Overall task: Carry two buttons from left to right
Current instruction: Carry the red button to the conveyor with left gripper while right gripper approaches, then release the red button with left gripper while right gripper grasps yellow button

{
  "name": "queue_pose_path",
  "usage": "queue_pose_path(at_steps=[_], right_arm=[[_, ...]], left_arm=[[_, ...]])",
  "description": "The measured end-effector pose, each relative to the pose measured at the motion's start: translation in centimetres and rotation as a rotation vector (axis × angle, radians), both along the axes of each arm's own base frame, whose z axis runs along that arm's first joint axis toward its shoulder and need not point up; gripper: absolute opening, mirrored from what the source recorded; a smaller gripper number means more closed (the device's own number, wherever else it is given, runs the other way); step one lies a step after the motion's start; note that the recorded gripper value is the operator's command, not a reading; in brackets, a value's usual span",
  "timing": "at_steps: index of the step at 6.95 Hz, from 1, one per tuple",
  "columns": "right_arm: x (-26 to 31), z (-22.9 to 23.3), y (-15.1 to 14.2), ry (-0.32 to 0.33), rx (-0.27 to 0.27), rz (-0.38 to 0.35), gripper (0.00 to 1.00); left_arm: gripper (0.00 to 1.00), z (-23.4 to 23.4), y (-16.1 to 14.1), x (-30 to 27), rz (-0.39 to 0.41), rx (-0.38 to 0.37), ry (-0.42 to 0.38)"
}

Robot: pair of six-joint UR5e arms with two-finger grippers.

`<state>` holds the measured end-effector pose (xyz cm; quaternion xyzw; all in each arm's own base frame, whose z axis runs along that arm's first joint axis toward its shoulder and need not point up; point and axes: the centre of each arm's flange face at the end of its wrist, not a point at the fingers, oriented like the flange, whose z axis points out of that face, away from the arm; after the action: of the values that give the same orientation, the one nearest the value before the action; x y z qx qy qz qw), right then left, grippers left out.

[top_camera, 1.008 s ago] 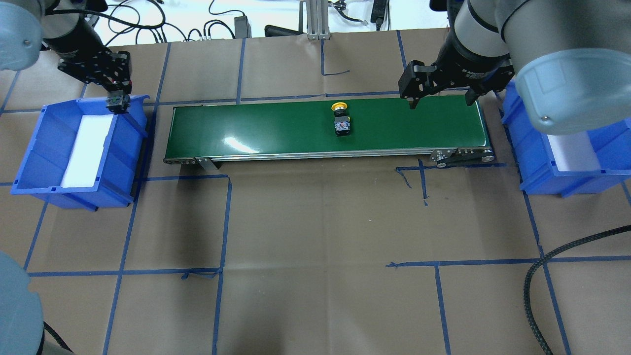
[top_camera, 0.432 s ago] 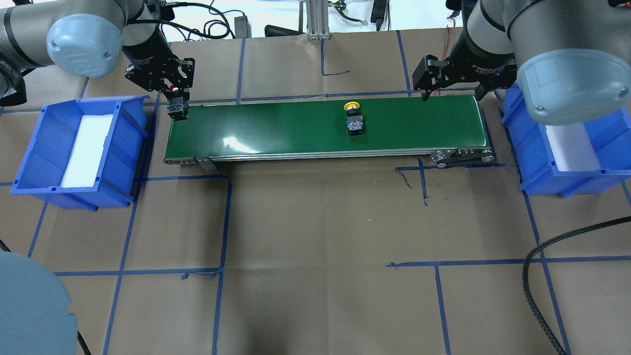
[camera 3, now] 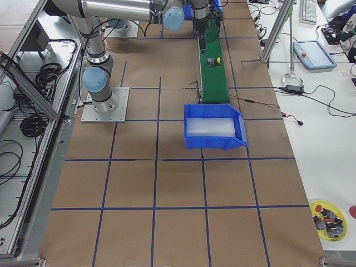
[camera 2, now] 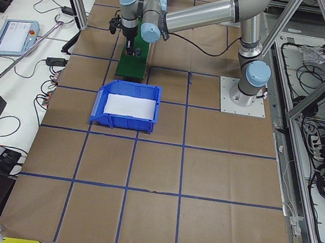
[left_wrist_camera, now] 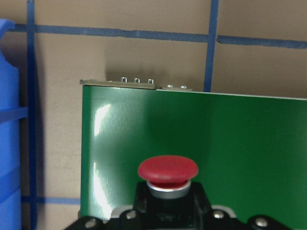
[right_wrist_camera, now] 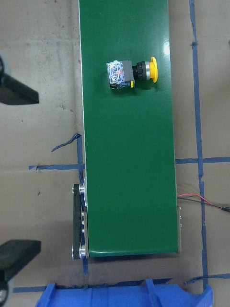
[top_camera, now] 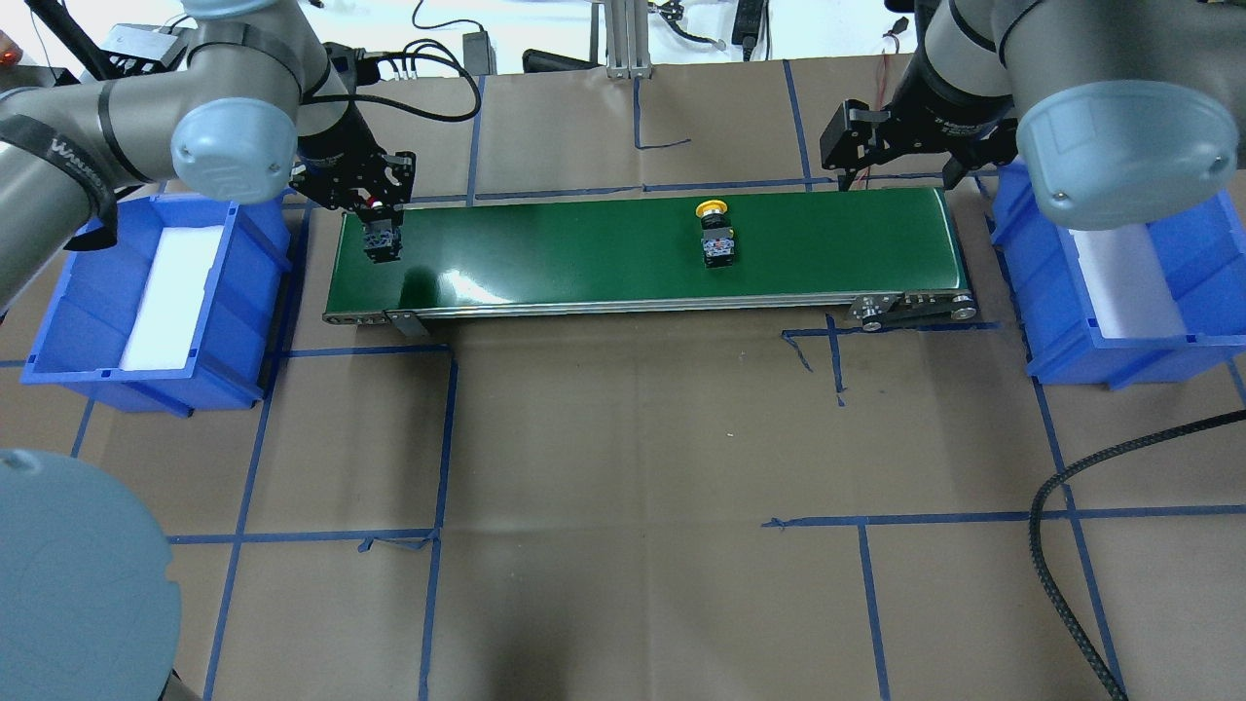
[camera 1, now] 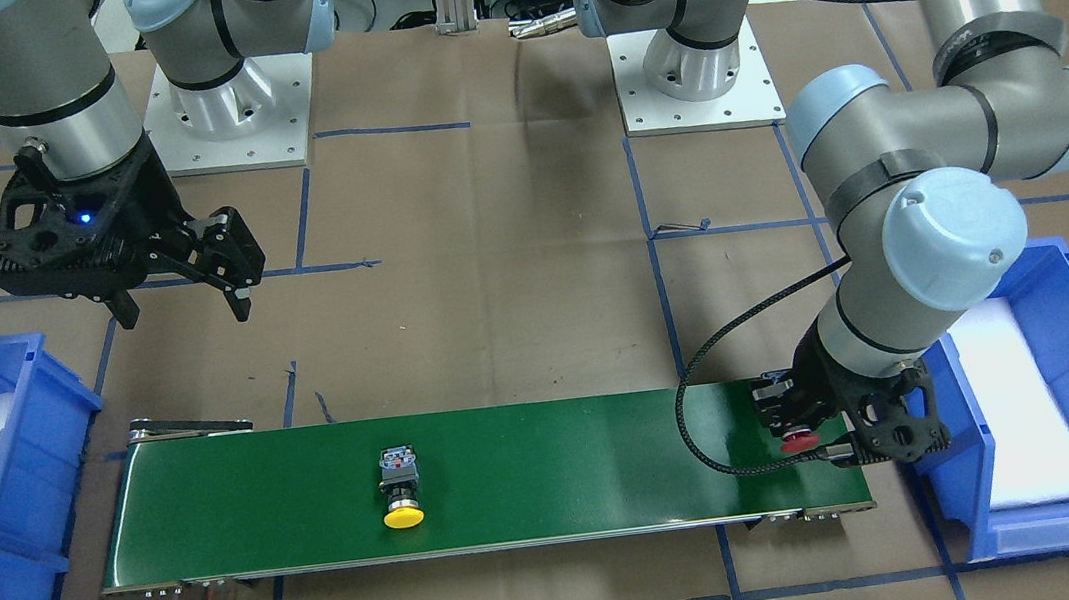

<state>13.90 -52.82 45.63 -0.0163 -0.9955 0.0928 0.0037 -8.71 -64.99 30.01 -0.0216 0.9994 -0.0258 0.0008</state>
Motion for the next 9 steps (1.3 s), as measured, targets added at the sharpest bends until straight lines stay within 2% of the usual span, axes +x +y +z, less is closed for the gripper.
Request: queue_pose_path(at_steps=[2, 3, 4, 5, 7, 9], right_arm=[[0.4, -1.0, -1.2, 0.002, 0.020, 0.012, 1.00], [0.5, -2.2, -2.0, -0.002, 0.038, 0.013, 1.00], [0.6, -3.3, -3.0, -0.007, 0.043, 0.014, 1.00], [0.6, -4.4, -4.0, -0.009, 0.036, 0.014, 1.00], [0.7, -8.2, -6.4, -0.013, 0.046, 0.010, 1.00], [0.8, -9.9, -7.4, -0.017, 0.049, 0.005, 1.00]], left_arm=[[0.06, -2.5, 0.5, -0.9, -0.013, -0.035, -0.008], [0.11, -2.9, 0.6, -1.0, -0.015, -0.039, -0.010], [0.42, -3.0, 0.7, -1.0, -0.015, -0.041, -0.011], [0.99, -3.1, 0.7, -1.0, -0.015, -0.040, -0.011], [1.00, -3.0, 0.8, -1.1, -0.009, -0.041, -0.009], [1.00, -1.0, 0.5, -0.9, -0.006, -0.062, -0.012]])
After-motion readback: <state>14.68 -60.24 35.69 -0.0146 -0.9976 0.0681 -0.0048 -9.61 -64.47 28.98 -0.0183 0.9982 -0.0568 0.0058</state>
